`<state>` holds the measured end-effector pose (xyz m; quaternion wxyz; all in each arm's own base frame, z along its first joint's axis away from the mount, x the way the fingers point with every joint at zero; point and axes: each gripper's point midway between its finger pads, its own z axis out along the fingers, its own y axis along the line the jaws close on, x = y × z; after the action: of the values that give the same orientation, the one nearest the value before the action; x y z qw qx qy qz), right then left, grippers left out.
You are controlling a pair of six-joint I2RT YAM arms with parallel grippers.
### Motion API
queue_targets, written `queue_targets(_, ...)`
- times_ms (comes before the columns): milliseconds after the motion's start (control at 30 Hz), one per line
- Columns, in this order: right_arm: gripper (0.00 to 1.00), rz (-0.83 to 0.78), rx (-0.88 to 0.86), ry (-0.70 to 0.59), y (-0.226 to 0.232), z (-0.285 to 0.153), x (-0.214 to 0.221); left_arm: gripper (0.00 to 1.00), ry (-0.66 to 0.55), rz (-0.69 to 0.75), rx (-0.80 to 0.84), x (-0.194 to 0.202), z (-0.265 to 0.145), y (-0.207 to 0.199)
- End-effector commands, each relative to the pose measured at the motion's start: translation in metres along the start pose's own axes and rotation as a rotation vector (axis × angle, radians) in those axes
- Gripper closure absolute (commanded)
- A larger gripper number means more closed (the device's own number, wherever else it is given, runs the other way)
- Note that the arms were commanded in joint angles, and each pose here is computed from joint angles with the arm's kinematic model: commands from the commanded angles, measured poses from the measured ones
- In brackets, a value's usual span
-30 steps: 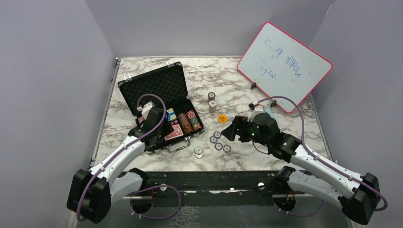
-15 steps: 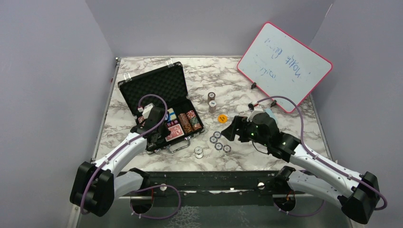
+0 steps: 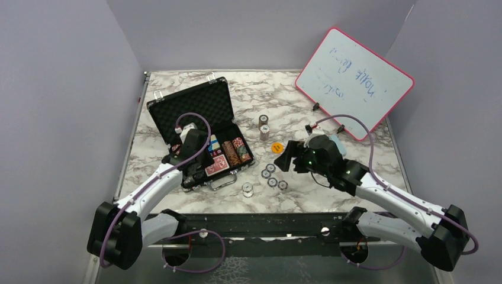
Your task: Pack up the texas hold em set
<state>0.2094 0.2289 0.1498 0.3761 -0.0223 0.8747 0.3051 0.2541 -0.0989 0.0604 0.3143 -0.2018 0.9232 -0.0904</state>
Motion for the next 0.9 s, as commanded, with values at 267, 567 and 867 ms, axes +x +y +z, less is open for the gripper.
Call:
queue_targets(267,0.13,-0.218,0.25,0.008,-0.011,0.095,-0.044,0.31,-0.225,0.164,0.444,-0.066,-0.067,-0.087)
queue_targets(567,0.13,-0.284,0.391,-0.037,-0.025,0.15,-0.062,0.12,-0.236,0.179,0.547,-0.057,-0.079,-0.094)
queue_targets(867,0.21,-0.298,0.41,-0.084,-0.03,0.188,-0.072,0.12,-0.21,0.167,0.557,-0.049,-0.077,-0.093)
